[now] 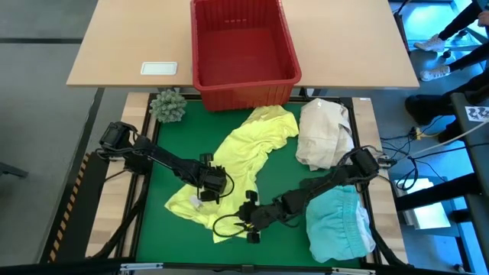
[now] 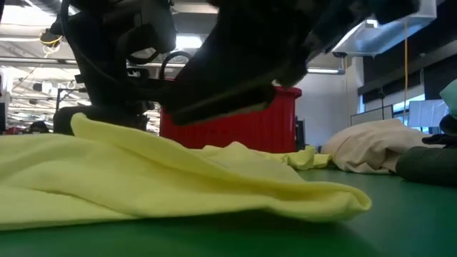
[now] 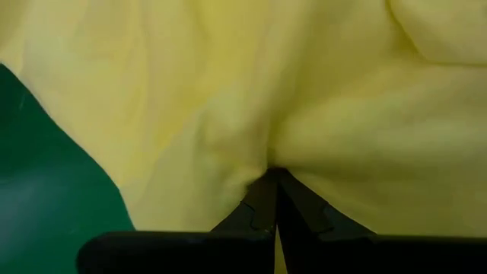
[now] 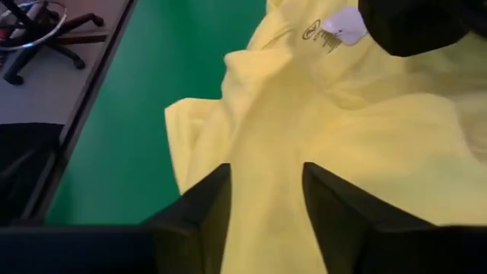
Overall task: Fold Laundry from Bin
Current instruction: Fold the yellow shirt
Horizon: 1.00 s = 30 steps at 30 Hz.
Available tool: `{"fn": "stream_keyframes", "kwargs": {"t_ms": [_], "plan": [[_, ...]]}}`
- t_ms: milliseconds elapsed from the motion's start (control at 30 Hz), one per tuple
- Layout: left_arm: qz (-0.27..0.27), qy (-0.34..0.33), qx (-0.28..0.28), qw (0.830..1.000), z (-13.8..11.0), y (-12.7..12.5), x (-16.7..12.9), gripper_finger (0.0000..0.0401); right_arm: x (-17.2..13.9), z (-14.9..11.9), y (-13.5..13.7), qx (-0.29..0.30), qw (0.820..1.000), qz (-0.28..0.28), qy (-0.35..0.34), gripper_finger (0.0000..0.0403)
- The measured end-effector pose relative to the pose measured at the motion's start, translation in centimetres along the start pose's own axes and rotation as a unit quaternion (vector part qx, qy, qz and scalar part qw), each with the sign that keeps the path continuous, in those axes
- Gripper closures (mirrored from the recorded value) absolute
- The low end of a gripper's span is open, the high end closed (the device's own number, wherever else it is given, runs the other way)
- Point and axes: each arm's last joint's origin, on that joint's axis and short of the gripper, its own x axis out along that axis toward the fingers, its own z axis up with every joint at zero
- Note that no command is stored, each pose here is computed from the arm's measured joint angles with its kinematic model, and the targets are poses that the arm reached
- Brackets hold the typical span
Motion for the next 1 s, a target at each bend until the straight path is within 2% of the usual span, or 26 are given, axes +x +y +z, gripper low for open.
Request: {"fn": "stream_keyframes", "kwargs": {"t_ms": [167,300,700,1000], "plan": [[-0.009,-0.017,-0.007,1.000,0.4,-0.1,0.0,0.0399,1.0,0.1,-0.4,0.012,0.999,0.029,-0.019,0.0198],[-0.024,-0.051,-0.017,0.998,1.1,-0.4,0.0,0.0399,1.1,0.3,-0.3,0.007,0.999,0.037,-0.035,0.0179],[-0.042,-0.105,-0.066,0.991,2.7,0.4,0.4,0.0399,1.1,0.3,-0.2,0.014,0.999,0.033,-0.038,0.0173],[-0.024,-0.102,-0.076,0.992,3.0,2.0,1.0,0.0399,1.1,0.2,-0.2,0.016,0.999,0.038,-0.032,0.0173]]}}
